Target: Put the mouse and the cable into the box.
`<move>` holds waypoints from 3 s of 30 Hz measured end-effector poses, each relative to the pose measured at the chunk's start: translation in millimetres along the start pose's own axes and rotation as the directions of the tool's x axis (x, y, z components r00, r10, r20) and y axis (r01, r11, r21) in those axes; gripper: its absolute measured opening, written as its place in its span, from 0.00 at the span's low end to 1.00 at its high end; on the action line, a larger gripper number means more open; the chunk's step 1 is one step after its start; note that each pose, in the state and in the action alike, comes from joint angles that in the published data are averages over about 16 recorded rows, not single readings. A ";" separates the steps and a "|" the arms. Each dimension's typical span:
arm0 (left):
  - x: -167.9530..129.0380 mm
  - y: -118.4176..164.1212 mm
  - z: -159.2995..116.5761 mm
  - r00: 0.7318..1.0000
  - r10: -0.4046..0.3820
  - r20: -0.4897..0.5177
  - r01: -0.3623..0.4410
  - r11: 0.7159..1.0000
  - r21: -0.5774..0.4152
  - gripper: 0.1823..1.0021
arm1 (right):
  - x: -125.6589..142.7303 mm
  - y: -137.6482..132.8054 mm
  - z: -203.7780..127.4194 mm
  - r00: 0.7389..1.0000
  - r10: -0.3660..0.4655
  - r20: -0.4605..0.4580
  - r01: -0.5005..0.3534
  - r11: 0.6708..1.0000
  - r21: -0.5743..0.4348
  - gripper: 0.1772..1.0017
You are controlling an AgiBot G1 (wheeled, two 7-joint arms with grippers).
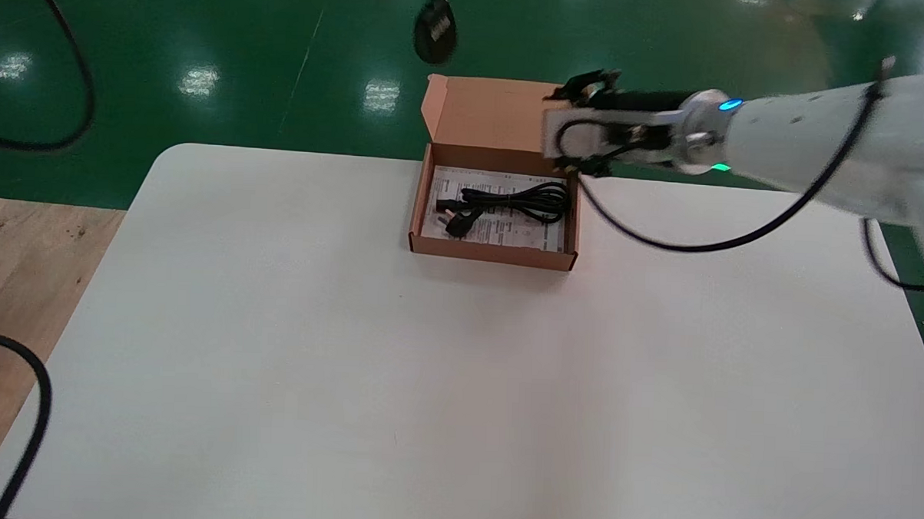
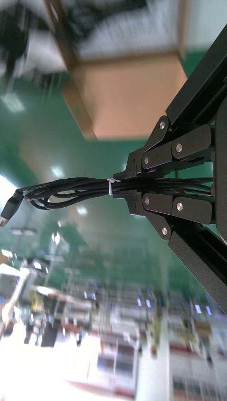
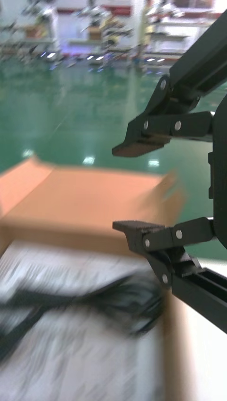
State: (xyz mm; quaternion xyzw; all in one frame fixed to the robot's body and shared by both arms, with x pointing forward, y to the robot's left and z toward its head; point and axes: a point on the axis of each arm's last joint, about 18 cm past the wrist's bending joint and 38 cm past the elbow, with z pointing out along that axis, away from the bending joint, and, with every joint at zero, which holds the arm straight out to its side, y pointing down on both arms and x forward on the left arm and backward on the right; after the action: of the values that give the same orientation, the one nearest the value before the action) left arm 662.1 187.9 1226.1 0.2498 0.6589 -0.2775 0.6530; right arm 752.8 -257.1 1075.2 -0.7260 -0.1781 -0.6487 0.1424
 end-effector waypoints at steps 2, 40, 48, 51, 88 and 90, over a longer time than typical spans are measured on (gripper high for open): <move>17.9 1.2 12.4 0.999 -0.031 -0.017 0.032 0.999 0.021 0.04 | 12.3 23.4 -23.1 1.000 0.013 -0.023 -0.013 1.000 -0.022 0.38; 226.9 45.0 93.1 0.505 -0.863 -0.009 0.860 0.504 -0.077 0.04 | 5.0 176.3 -263.6 1.000 0.013 0.011 -0.009 0.971 -0.241 1.00; 232.8 43.3 94.5 0.488 -0.873 -0.017 0.868 0.487 -0.091 0.07 | 1.1 174.7 -263.5 1.000 0.020 0.024 -0.014 0.972 -0.236 1.00; 232.9 43.1 93.6 0.485 -0.874 -0.020 0.870 0.485 -0.088 0.09 | 0.1 173.1 -262.1 0.999 0.025 0.024 -0.019 0.973 -0.229 1.00; 231.7 29.0 -55.4 0.370 -0.890 -0.266 0.925 0.325 0.197 0.92 | -57.6 30.4 -206.8 0.848 0.499 0.177 -0.528 0.776 0.345 1.00; 231.1 26.2 -66.8 0.375 -0.883 -0.281 0.922 0.326 0.208 0.94 | -61.6 21.3 -207.7 0.830 0.519 0.205 -0.556 0.744 0.370 1.00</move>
State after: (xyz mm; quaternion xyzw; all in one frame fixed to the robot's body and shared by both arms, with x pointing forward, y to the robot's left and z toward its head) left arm 626.8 245.4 993.8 -0.0375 0.6651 -0.6846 0.2958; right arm 571.3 -371.8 1039.0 -0.7271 -0.1009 -0.4942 0.4657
